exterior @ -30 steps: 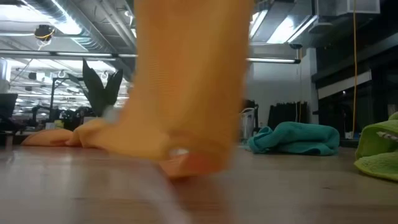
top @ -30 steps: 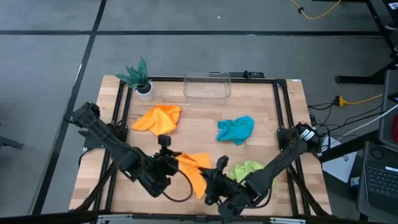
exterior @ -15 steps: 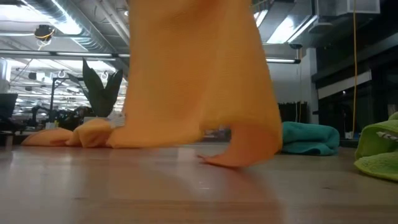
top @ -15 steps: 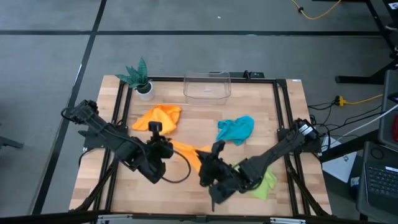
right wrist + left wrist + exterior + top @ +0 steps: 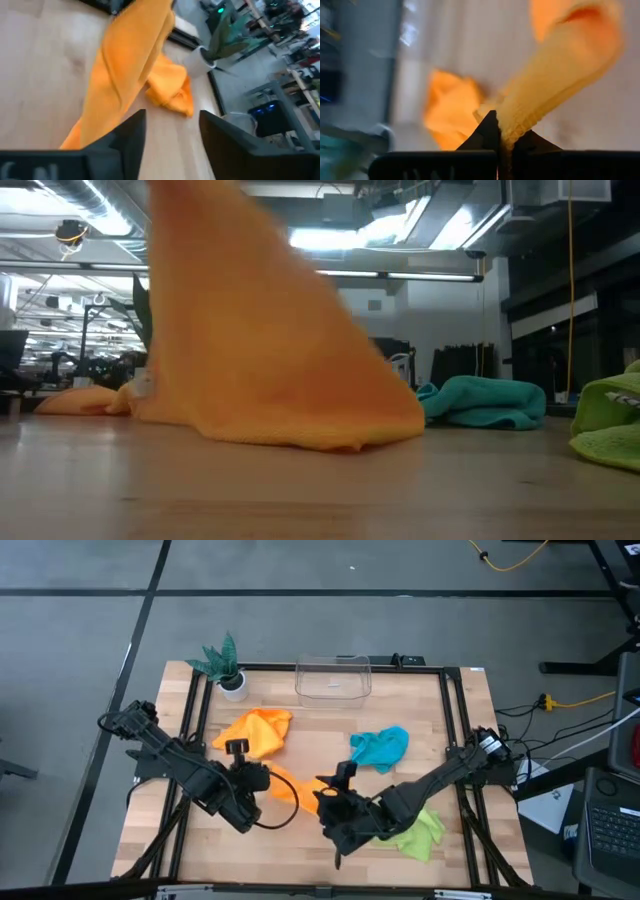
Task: Fold microfiber towels
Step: Fold the bottom orange microfiber towel
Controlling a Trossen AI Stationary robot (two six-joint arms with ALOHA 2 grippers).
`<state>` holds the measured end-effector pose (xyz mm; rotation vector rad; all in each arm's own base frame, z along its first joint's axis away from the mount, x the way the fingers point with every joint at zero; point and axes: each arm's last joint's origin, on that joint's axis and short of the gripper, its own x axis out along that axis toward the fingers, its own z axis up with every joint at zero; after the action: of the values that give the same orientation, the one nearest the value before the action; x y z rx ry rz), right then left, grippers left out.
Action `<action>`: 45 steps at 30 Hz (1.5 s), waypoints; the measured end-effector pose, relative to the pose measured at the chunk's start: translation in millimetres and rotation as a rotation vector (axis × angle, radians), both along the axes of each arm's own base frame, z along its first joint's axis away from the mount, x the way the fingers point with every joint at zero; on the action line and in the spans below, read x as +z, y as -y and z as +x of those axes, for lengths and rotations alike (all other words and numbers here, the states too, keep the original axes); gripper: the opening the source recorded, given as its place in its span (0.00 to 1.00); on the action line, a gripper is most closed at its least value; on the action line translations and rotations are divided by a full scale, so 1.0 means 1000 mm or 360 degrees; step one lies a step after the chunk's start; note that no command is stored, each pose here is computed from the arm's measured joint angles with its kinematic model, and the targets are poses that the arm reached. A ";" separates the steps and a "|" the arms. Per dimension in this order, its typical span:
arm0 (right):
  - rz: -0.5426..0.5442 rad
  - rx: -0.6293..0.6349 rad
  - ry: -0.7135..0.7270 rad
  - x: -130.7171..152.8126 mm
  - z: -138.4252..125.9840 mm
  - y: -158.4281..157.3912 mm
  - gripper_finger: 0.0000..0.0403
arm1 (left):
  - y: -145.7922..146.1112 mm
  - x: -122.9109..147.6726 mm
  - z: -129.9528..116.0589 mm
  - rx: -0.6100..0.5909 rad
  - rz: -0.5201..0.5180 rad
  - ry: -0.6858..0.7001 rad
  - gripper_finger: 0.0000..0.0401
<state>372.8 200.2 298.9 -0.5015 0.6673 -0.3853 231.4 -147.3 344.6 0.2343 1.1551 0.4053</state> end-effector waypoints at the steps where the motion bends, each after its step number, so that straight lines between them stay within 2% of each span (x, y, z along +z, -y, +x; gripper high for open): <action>1: 0.0014 -0.0003 -0.0028 -0.002 -0.002 0.000 0.51 | 0.001 -0.001 -0.001 0.0035 -0.0095 -0.0039 0.00; 4: 0.0183 0.0003 -0.0145 -0.008 -0.009 -0.002 0.56 | 0.006 -0.003 -0.004 0.0186 -0.0405 -0.0174 0.00; 6: 0.0342 -0.0020 -0.0208 -0.012 -0.012 -0.001 0.57 | 0.011 -0.004 -0.007 0.0268 -0.0531 -0.0225 0.00; 12: 0.0566 -0.0028 -0.0238 -0.034 -0.011 -0.003 0.58 | 0.030 -0.023 -0.012 0.0441 -0.0633 -0.0332 0.00; 15: 0.0620 0.0002 -0.0236 -0.049 -0.010 -0.005 0.58 | 0.043 -0.049 -0.018 0.0499 -0.0633 -0.0414 0.00; 18: 0.0680 0.0015 -0.0141 -0.059 -0.006 -0.006 0.58 | 0.053 -0.081 -0.024 0.0596 -0.0631 -0.0395 0.00; 20: 0.0801 0.0006 -0.0050 -0.066 0.000 -0.004 0.57 | 0.061 -0.104 -0.027 0.0643 -0.0674 -0.0347 0.00; 22: 0.0942 0.0048 -0.0057 -0.076 0.008 0.001 0.56 | 0.069 -0.123 -0.032 0.0652 -0.0736 -0.0317 0.00; 25: 0.0961 0.0041 -0.0070 -0.091 0.017 0.013 0.55 | 0.075 -0.146 -0.038 0.0675 -0.0843 -0.0257 0.00; 30: 0.0959 -0.0016 -0.0048 -0.096 0.037 0.047 0.51 | 0.079 -0.168 -0.048 0.0772 -0.0952 -0.0241 0.00; 35: 0.1042 0.0007 -0.0140 -0.118 0.058 0.083 0.49 | 0.078 -0.175 -0.054 0.0803 -0.0932 -0.0253 0.00; 38: 0.1063 0.0099 -0.0160 -0.131 0.068 0.094 0.48 | 0.077 -0.177 -0.054 0.0804 -0.0919 -0.0249 0.00; 43: 0.1014 0.0406 -0.0163 -0.142 0.081 0.099 0.47 | 0.076 -0.176 -0.054 0.0794 -0.0911 -0.0233 0.00; 45: 0.1011 0.0442 -0.0179 -0.147 0.085 0.101 0.46 | 0.076 -0.176 -0.054 0.0790 -0.0905 -0.0220 0.00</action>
<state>457.7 99.0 151.5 -0.0049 0.7733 0.1250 177.7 -223.6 168.1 -0.5384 1.4150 0.4793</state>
